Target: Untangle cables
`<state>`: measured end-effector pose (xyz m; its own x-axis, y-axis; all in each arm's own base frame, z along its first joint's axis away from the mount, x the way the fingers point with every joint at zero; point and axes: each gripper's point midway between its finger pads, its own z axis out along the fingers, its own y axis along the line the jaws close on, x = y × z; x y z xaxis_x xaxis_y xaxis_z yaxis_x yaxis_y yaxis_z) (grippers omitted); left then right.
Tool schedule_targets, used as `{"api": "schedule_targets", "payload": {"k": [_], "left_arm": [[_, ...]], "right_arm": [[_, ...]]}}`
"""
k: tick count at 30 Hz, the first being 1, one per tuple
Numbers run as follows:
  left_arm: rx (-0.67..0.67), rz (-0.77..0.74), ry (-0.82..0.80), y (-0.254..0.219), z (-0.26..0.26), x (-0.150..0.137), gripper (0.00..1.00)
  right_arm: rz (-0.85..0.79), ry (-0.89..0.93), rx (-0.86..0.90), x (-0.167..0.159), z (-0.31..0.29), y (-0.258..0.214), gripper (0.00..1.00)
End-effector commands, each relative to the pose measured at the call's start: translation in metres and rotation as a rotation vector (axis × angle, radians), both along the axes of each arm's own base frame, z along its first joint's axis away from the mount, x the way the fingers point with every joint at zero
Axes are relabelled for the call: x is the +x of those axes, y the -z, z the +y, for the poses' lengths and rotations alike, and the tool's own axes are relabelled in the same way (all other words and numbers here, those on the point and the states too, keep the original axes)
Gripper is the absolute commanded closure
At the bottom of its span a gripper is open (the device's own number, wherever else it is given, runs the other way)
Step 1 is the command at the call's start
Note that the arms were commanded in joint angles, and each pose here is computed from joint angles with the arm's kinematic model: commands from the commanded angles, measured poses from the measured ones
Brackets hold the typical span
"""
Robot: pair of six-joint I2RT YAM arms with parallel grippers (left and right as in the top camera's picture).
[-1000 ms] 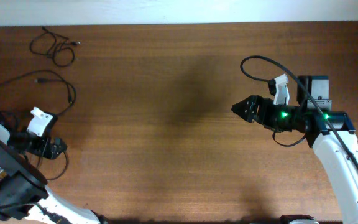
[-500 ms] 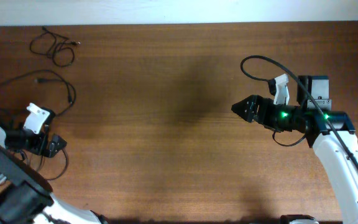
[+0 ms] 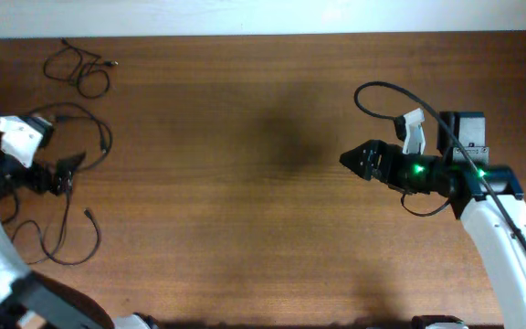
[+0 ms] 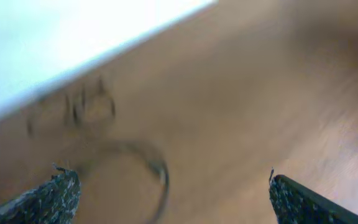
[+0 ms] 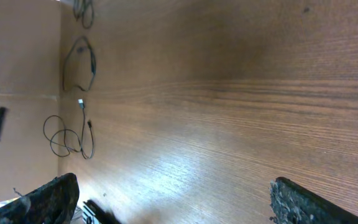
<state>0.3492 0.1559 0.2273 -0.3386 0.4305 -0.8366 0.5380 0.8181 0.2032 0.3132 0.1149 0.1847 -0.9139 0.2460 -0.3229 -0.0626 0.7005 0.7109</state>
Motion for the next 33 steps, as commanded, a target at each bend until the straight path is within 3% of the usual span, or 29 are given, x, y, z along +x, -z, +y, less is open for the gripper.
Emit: {"api": "schedule_targets", "payload": {"k": [1,7,13,22,33], "left_arm": [[-0.21,-0.235,0.198,-0.078,-0.063,-0.005,0.01],[-0.279,0.041,0.21,-0.057,-0.132,0.001,0.01],[-0.163,0.243,0.292,-0.025,-0.209,0.003,0.01],[-0.06,0.316,0.368,-0.01,-0.264,-0.006,0.01],[-0.058,0.317,0.382,-0.01,-0.269,-0.007,0.01]], "right_arm": [[-0.108,-0.017,0.009,-0.011,0.004,-0.033,0.01],[-0.157,0.056,-0.087,-0.036,-0.012,-0.051,0.01],[-0.154,0.106,-0.168,-0.066,-0.026,-0.055,0.01],[-0.135,0.152,-0.308,-0.108,-0.048,-0.049,0.01],[-0.099,0.148,-0.315,-0.108,-0.049,-0.042,0.02]]}}
